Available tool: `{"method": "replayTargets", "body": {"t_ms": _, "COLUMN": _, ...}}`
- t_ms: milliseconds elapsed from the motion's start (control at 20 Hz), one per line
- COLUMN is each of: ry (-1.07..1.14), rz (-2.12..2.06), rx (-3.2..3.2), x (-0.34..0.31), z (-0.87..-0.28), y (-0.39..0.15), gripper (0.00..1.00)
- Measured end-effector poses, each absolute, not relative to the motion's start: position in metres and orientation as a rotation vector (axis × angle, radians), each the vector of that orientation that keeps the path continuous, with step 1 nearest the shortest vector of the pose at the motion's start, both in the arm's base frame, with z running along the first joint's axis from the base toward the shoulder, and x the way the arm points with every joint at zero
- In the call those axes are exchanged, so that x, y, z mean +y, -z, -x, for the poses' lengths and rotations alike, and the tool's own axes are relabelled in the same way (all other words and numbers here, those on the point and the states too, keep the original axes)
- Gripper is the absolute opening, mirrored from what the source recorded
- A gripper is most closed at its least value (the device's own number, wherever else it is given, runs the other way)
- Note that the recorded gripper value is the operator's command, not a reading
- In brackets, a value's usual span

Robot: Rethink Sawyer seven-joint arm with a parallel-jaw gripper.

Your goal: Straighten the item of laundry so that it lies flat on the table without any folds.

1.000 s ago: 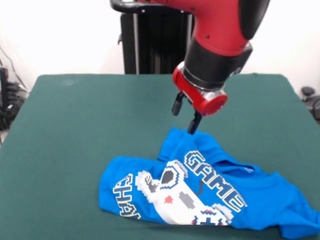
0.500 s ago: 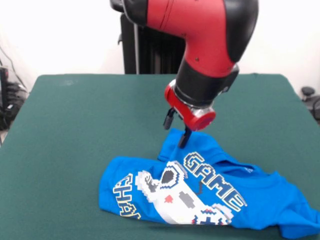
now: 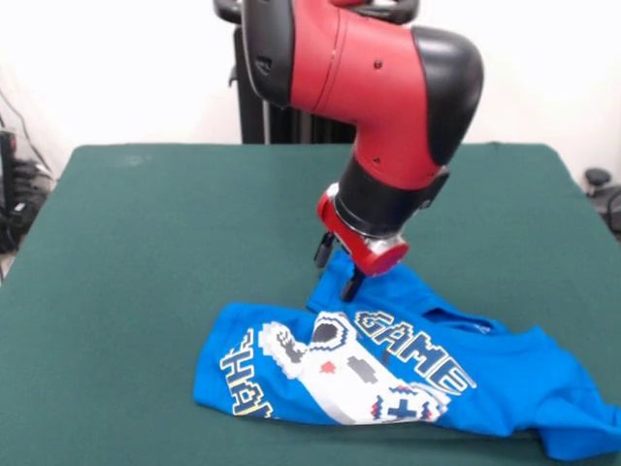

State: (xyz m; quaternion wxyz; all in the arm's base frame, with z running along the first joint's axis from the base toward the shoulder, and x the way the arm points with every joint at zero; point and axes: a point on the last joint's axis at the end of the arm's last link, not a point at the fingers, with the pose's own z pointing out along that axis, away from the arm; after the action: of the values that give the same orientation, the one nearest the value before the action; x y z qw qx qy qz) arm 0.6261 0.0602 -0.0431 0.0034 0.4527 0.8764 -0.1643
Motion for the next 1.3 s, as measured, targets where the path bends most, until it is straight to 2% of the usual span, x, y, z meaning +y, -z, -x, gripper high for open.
{"method": "replayTargets", "body": {"t_ms": 900, "ry": 0.488, "rz": -1.470, "rx": 2.713, "x": 0.057, "z": -0.610, "y": -0.018, "gripper": 1.00}}
{"method": "replayTargets", "body": {"t_ms": 1300, "ry": 0.515, "rz": -1.474, "rx": 2.729, "x": 0.055, "z": -0.601, "y": -0.005, "gripper": 1.00}}
